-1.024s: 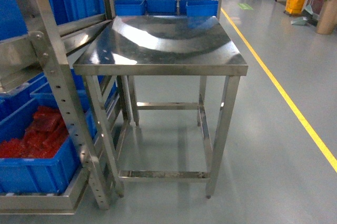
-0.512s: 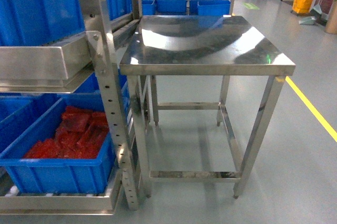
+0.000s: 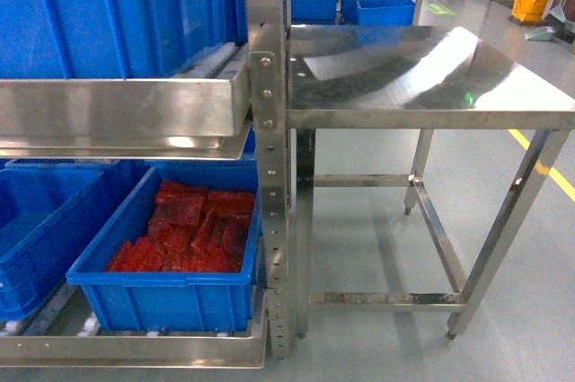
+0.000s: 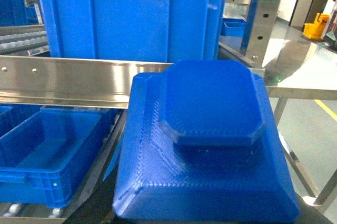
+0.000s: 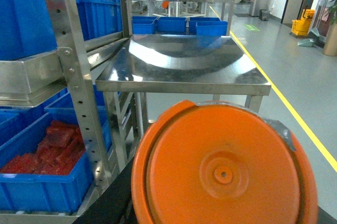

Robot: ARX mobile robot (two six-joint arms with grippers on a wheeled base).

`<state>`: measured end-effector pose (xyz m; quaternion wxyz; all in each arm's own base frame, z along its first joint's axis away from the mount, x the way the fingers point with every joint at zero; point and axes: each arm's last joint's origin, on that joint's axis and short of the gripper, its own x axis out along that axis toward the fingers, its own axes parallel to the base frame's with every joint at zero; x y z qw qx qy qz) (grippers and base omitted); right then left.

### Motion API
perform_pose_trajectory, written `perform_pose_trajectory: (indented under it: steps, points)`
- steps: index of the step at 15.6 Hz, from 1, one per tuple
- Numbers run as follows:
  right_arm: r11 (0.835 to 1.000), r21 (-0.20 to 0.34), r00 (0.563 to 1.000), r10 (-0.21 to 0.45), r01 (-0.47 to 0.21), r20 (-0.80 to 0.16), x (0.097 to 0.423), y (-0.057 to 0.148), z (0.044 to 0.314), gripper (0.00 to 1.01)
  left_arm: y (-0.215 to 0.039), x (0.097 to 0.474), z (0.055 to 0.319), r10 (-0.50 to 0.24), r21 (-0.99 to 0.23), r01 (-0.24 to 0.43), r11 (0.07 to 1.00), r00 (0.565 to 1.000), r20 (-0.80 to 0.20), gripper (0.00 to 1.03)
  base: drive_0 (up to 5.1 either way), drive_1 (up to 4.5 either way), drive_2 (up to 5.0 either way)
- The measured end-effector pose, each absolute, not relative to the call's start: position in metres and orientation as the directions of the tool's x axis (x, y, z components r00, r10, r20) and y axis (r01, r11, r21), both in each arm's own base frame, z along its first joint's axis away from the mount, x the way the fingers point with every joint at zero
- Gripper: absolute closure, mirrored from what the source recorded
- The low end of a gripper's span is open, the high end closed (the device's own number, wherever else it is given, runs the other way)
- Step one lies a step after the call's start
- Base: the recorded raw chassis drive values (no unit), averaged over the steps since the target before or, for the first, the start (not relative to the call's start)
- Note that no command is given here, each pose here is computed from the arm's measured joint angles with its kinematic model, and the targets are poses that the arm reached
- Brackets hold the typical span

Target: Sort blue parts and orange caps into right shelf containers

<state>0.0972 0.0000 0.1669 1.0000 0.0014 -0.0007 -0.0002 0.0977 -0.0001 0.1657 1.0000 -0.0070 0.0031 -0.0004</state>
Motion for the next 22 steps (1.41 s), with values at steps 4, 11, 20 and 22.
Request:
perform_pose_trajectory:
  steps: [4, 11, 20, 22]
  points:
    - [1.0, 0.003, 1.0, 0.0, 0.0, 0.002, 0.0972, 0.0, 0.167, 0.55, -0.0001, 0.0977, 0.1659, -0.001, -0.014, 0.001, 1.0, 1.0, -0.004, 0.61, -5.0, 2.44, 2.4]
    - [1.0, 0.003, 1.0, 0.0, 0.0, 0.002, 0.0972, 0.0, 0.167, 0.55, -0.0001, 0.0977, 0.1659, -0.001, -0.014, 0.001, 1.0, 1.0, -0.005, 0.61, -5.0, 2.41, 2.4]
    - [1.0, 0.003, 1.0, 0.0, 0.0, 0.003, 0.0972, 0.0, 0.1671, 0.55, -0.0001, 0.0977, 0.1657, -0.001, -0.014, 0.001, 1.0, 1.0, -0.007, 0.61, -5.1, 2.37, 2.4]
    - [1.0, 0.003, 1.0, 0.0, 0.0, 0.002, 0.0972, 0.0, 0.167, 0.55, -0.0001, 0.0977, 0.1657, 0.0, -0.014, 0.0, 1.0, 1.0, -0.007, 0.61, -5.0, 2.42, 2.4]
